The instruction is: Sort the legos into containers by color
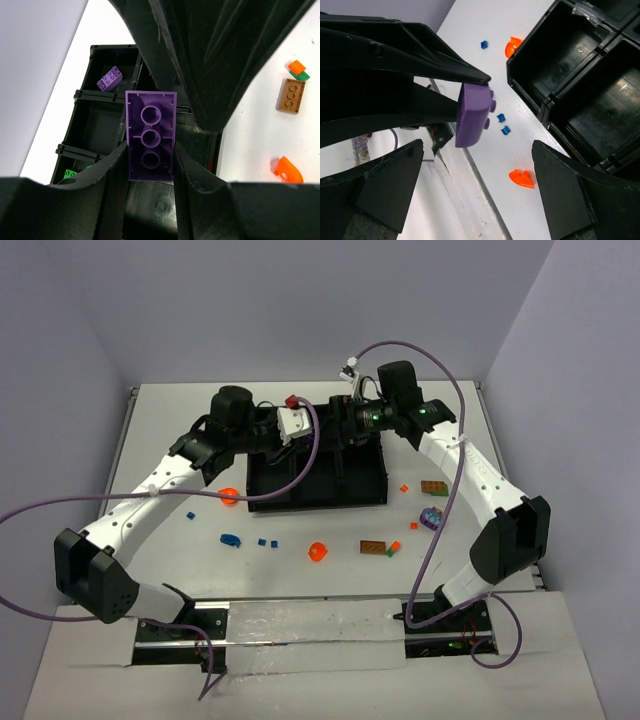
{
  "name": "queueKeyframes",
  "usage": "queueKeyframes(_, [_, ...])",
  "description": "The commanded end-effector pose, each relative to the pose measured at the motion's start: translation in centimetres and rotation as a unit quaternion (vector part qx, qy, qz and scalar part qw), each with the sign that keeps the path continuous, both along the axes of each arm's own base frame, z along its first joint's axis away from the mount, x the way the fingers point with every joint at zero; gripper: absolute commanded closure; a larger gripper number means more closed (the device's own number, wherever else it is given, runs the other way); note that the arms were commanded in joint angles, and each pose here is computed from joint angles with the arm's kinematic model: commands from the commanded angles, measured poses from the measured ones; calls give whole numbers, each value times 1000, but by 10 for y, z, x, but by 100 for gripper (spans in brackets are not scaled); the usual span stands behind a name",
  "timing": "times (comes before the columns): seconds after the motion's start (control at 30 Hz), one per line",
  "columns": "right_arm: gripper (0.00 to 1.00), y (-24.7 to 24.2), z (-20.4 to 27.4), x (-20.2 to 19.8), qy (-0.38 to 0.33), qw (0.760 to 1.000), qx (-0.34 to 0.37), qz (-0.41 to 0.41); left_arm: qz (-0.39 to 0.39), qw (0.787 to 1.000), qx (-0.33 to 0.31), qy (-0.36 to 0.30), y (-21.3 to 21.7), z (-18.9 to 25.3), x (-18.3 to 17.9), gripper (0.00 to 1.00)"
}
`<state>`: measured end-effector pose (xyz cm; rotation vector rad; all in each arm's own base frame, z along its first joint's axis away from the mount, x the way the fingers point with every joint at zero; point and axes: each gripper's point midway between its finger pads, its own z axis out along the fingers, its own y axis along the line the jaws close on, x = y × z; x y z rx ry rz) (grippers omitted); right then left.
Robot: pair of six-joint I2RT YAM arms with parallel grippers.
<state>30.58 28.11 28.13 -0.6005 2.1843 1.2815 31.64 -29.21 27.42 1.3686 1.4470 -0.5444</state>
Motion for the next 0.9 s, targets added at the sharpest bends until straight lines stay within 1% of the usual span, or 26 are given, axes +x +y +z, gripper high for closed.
queueKeyframes(0.0, [5,13,21,-1,-22,999,25,22,5,1000,-18,-11,-8,8,3,100])
queueKeyframes(0.1, [12,15,20,5,-21,999,25,14,-1,1000,-20,-13,-11,10,1,100])
queueKeyframes(0.13, [15,16,18,10,-20,1000,21,7,-3,1000,-22,-15,-12,12,0,100])
queueKeyframes(0.17, [22,16,16,12,-19,1000,18,3,-4,1000,-23,-17,-12,13,-1,100])
queueKeyframes(0.2, [25,16,13,15,-14,1000,16,-2,-6,999,-25,-20,-13,15,-1,100])
queueKeyframes(0.23, [26,16,12,16,-14,1000,15,-3,-7,999,-25,-19,-13,15,-2,100])
queueKeyframes(0.27, [38,17,12,19,-13,1000,20,-7,-9,999,-26,-22,-14,16,-3,100])
queueKeyframes(0.4, [62,20,16,20,-9,999,32,2,-11,999,-24,-24,-13,15,-6,100])
queueKeyframes(0.47, [72,22,16,18,-7,999,34,9,-10,999,-24,-27,-12,15,-7,100])
queueKeyframes(0.53, [91,23,16,17,-2,999,40,15,-3,999,-23,-28,-10,13,-6,96])
queueKeyframes(0.57, [98,23,16,18,-2,999,40,15,2,999,-23,-27,-9,13,-5,90])
queueKeyframes(0.6, [99,23,18,21,-3,999,41,11,8,999,-22,-23,-8,10,-4,66])
queueKeyframes(0.63, [100,21,18,24,-5,999,41,6,15,999,-22,-20,-7,9,-3,50])
queueKeyframes(0.67, [100,18,18,30,-5,999,39,-4,29,999,-24,-18,-4,9,-1,32])
queueKeyframes(0.7, [100,14,15,40,-3,999,35,-19,51,998,-25,-16,2,9,4,2])
queueKeyframes(0.73, [100,3,14,55,-10,999,27,-44,70,997,-27,-11,9,10,8,1])
queueKeyframes(0.77, [100,-18,16,82,-30,995,9,-92,94,995,-32,-2,20,11,14,1])
queueKeyframes(0.8, [100,-31,11,99,-42,991,-13,-124,113,993,-36,7,29,14,18,1])
queueKeyframes(0.83, [100,-48,0,118,-58,985,-45,-154,139,989,-40,24,41,18,24,1])
queueKeyframes(0.87, [100,-67,-6,140,-81,973,-81,-200,177,982,-48,52,59,20,31,1])
